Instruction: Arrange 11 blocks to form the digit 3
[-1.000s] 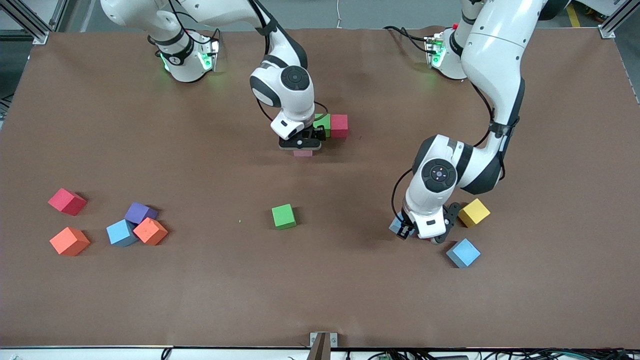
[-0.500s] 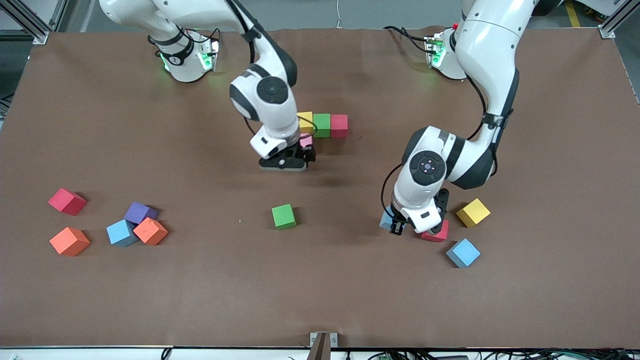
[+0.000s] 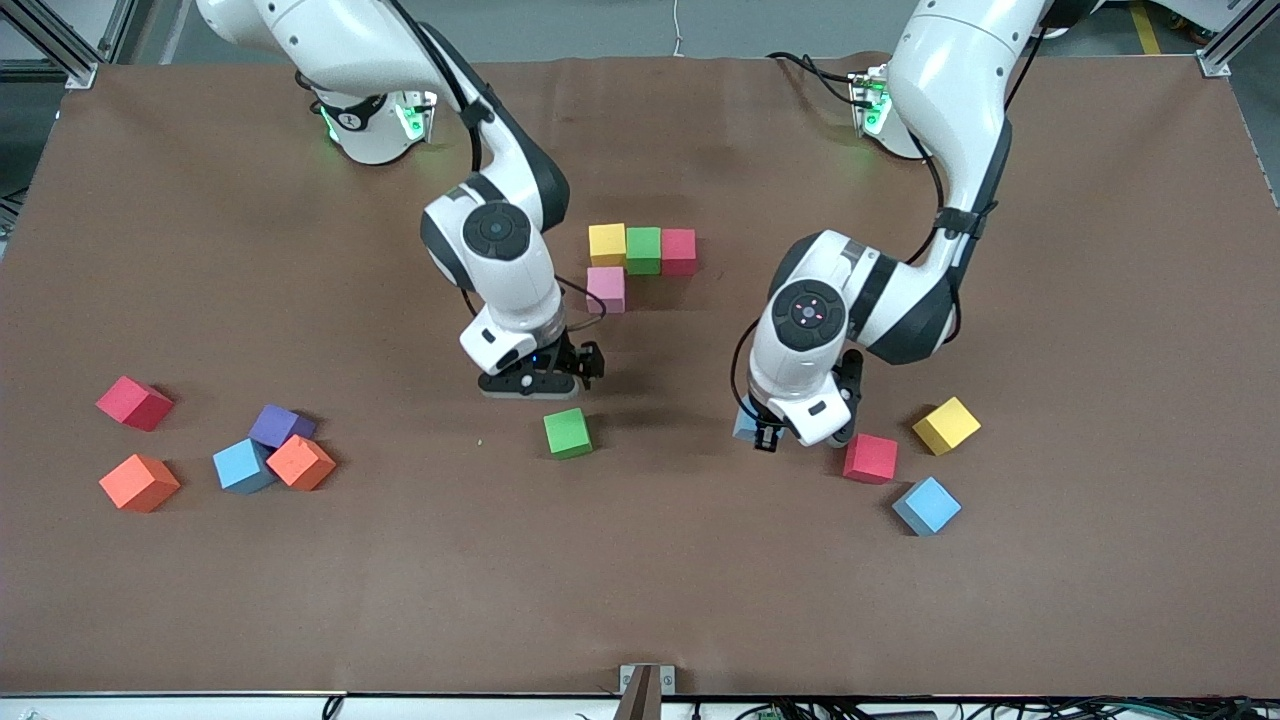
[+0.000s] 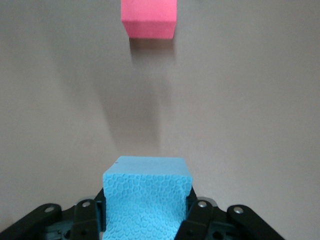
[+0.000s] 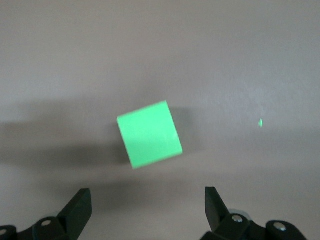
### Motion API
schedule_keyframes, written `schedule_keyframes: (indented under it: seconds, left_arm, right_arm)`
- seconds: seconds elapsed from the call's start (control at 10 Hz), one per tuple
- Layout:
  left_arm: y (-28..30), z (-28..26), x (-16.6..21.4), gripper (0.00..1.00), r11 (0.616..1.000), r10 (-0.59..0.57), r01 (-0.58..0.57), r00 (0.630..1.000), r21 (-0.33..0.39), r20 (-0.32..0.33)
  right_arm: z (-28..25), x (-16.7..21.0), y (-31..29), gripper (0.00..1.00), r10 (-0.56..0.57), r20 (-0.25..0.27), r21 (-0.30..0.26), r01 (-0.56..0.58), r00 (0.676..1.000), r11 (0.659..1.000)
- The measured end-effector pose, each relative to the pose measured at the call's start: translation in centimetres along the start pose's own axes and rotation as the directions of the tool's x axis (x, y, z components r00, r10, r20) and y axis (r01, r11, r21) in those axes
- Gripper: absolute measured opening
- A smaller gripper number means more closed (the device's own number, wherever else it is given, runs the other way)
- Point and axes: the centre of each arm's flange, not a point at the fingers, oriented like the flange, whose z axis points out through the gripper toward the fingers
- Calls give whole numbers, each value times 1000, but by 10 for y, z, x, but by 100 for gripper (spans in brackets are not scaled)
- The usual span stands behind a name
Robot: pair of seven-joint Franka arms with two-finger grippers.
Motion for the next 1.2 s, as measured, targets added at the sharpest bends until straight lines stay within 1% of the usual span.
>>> schedule_keyframes:
  seconds: [0.1,0.3,0.5,0.7,1.1,1.2]
  left_arm:
    - [-2,-1,-8,55,1000,-9,9,1000,-1,1]
    - [-7,-1,-20,55,1000,-9,9,1000,3,-1]
    - [-8,-1,-21,55,1000,-10,10,1000,5,-2]
    - [-8,-1,-19,55,1000,-11,11,1000,11,-5]
    - [-8,0,-18,55,1000,-13,13,1000,18,-9]
    - [-8,0,-18,55,1000,-13,13,1000,18,-9]
  right_arm:
    - [13,11,2,100,-7,-8,-11,7,1000,1000]
    - [34,21,2,100,-38,-18,-30,38,999,999]
    - [41,27,6,100,-83,-18,-37,82,996,996]
    - [49,29,11,100,-101,-8,-44,101,995,994]
    - [54,26,1,100,-116,-24,-19,116,993,993]
    - [55,24,0,100,-120,-20,-19,120,993,993]
